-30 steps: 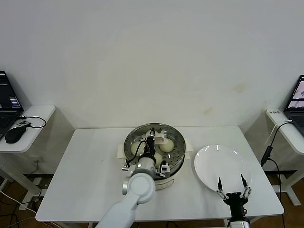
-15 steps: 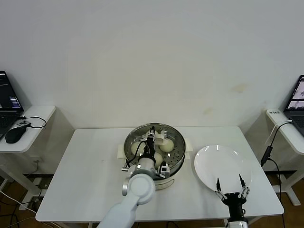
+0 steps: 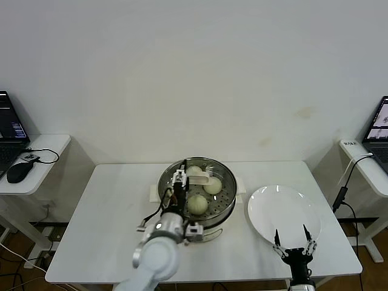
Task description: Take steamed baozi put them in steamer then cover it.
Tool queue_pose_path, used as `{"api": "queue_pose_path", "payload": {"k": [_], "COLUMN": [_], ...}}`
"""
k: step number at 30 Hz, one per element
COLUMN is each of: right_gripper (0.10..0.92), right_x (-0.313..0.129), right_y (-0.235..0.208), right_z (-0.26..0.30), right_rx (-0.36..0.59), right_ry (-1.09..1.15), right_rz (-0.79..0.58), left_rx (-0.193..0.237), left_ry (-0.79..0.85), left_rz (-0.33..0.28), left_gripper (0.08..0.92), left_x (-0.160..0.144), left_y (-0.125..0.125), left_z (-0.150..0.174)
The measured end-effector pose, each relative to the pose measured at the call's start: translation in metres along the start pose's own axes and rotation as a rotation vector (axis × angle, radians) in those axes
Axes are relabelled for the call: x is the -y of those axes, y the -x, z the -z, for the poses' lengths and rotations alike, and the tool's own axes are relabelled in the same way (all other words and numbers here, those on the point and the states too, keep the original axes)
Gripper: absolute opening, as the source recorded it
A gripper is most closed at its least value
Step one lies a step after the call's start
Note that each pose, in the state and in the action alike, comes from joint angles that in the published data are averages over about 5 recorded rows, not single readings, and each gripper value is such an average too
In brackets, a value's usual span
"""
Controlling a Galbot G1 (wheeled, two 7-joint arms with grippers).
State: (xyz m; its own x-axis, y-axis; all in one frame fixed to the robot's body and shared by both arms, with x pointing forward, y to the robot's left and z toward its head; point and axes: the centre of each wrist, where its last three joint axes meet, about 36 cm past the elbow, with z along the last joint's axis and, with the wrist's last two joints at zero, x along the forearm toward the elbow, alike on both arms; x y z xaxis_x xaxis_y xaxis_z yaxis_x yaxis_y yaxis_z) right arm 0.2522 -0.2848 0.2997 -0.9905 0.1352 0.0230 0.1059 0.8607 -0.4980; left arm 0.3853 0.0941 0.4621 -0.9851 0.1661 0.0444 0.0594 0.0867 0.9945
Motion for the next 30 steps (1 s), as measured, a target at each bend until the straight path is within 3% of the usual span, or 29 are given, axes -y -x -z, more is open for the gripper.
{"api": "queue_pose_path", "payload": {"k": [8, 16, 24, 30], "right_gripper": [0.823, 0.823, 0.823, 0.822], "right_x": [0.000, 0.004, 0.015, 0.023], "right_y": [0.000, -0.008, -0.020, -0.029], "right_z": [-0.001, -0.007, -0.005, -0.002], "right_rx": [0.000, -0.001, -0.012, -0.026], "right_ry": [0.021, 0.055, 0.107, 0.147], "right_rz": [0.019, 0.058, 0.119, 0.164], "left_rx": [0.029, 0.042, -0.047, -0.118], "left_ry": [-0.172, -0.555, -1.006, -1.206], "left_rz": [-0.006, 0.002, 0.009, 0.043], "left_gripper": [0.822, 0.823, 0.823, 0.823], "left_x": [-0.019, -0.006, 0.025, 0.052], "left_y": [-0.058, -0.097, -0.135, -0.157], "left_z": [-0.041, -0.100, -0.136, -0.155]}}
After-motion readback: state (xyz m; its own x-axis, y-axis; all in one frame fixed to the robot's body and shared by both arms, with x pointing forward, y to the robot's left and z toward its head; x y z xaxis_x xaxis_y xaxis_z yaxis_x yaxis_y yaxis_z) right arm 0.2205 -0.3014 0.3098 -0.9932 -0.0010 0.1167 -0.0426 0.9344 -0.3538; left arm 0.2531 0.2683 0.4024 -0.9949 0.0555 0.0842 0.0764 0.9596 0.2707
